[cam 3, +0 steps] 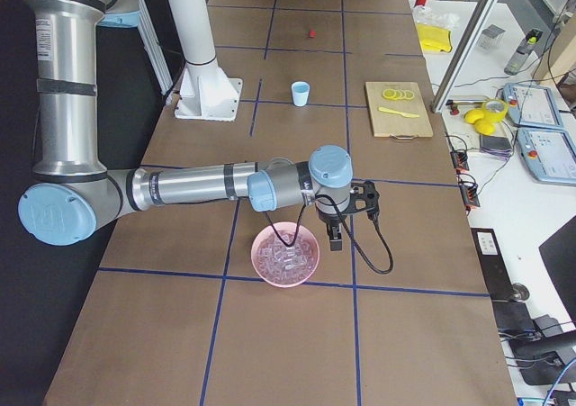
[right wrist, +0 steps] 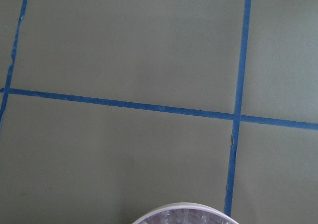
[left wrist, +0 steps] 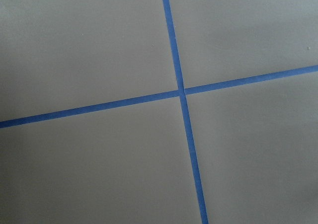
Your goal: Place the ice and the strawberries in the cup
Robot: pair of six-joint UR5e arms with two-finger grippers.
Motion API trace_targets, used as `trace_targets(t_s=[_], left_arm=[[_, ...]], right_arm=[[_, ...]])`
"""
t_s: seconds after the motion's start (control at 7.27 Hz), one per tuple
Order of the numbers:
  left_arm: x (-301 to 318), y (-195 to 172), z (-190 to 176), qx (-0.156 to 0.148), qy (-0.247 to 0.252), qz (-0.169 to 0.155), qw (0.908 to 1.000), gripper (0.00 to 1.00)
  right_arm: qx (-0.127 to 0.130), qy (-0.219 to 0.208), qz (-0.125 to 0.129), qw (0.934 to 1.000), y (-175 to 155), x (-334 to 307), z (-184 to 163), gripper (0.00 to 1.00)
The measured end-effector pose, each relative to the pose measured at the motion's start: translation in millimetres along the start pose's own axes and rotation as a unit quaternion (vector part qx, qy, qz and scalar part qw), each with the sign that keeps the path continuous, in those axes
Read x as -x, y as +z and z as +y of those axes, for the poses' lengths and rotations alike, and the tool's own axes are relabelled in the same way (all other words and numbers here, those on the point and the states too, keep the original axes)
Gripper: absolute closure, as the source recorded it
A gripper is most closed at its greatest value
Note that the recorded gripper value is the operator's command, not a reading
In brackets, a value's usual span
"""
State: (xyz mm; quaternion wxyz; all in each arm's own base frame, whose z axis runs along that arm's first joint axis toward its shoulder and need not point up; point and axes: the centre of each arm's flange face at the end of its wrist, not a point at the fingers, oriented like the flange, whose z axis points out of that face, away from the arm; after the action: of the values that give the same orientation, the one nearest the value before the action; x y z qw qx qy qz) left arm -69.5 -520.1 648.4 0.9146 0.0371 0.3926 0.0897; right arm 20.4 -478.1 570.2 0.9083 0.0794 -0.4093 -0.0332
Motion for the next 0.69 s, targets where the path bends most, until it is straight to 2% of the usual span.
trace_targets(t_s=[0.28,0.69], left_arm=[[-5.4,6.5,-1.2,0.005,0.005,0.004,1.0000,0.00],[-9.6,4.4,-2.3,0.001,0.009,0.006,0.9999,0.00]], right_arm=[[0.018,-0.038,0.035,0.9985,19.2,12.8,15.9,0.07],[0.043,-0.053,0.035,0.9971,39.2,20.5,32.8,0.16]])
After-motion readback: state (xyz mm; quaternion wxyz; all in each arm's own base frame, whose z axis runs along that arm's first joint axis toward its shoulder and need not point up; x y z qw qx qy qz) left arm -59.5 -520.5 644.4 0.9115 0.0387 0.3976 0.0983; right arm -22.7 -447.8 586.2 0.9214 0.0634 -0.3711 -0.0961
